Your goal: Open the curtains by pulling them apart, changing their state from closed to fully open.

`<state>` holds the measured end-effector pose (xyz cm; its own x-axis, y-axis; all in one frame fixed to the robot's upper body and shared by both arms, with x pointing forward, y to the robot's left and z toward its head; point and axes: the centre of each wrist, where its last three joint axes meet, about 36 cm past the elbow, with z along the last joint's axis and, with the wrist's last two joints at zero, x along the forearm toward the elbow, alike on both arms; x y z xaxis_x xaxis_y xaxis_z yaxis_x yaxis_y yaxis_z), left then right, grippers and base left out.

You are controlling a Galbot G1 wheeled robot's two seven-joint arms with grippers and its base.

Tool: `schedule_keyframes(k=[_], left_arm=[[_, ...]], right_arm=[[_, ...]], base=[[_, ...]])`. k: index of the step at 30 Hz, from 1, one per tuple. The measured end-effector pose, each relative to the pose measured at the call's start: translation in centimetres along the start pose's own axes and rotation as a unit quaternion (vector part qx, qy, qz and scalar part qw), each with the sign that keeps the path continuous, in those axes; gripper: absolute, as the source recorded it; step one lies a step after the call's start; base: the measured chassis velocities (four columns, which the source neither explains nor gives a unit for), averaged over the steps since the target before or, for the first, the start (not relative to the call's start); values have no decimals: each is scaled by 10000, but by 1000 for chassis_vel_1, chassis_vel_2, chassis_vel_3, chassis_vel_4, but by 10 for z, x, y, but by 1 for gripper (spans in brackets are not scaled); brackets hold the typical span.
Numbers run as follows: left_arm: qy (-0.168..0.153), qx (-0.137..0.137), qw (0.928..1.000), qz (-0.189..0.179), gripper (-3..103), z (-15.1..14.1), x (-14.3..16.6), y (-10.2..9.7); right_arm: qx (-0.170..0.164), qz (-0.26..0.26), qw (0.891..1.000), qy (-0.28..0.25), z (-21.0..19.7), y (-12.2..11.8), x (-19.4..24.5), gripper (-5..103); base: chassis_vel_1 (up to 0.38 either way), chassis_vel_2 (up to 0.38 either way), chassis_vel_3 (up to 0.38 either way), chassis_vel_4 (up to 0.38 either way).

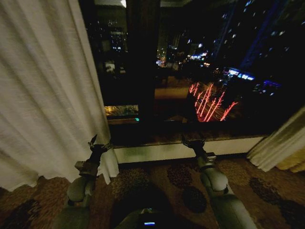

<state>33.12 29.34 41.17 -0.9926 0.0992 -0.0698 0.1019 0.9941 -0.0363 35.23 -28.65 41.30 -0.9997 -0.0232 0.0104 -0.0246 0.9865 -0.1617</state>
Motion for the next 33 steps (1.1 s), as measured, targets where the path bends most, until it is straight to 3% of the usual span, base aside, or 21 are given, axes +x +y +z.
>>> schedule_keyframes(k=[14, 21, 25, 33], left_arm=[[123, -57, 9999, 5, 100, 5, -17, 0], [184, -171, 9997, -76, 100, -3, -47, -4], [121, -248, 9994, -221, 100, -16, -80, -10], [208, -322, 9990, -220, 100, -26, -107, -18]], right_arm=[[-195, -23, 9993, -307, 9, -4, -9, 100], [-173, -16, 9994, -298, 10, -6, -11, 100], [-147, -26, 9994, -322, 9, -10, -13, 100], [-138, 44, 9994, -320, 9, -19, -15, 100]], base=[[119, 111, -122, -121], [-20, -12, 10, 4], [0, 0, 0, 0], [0, 0, 0, 0]])
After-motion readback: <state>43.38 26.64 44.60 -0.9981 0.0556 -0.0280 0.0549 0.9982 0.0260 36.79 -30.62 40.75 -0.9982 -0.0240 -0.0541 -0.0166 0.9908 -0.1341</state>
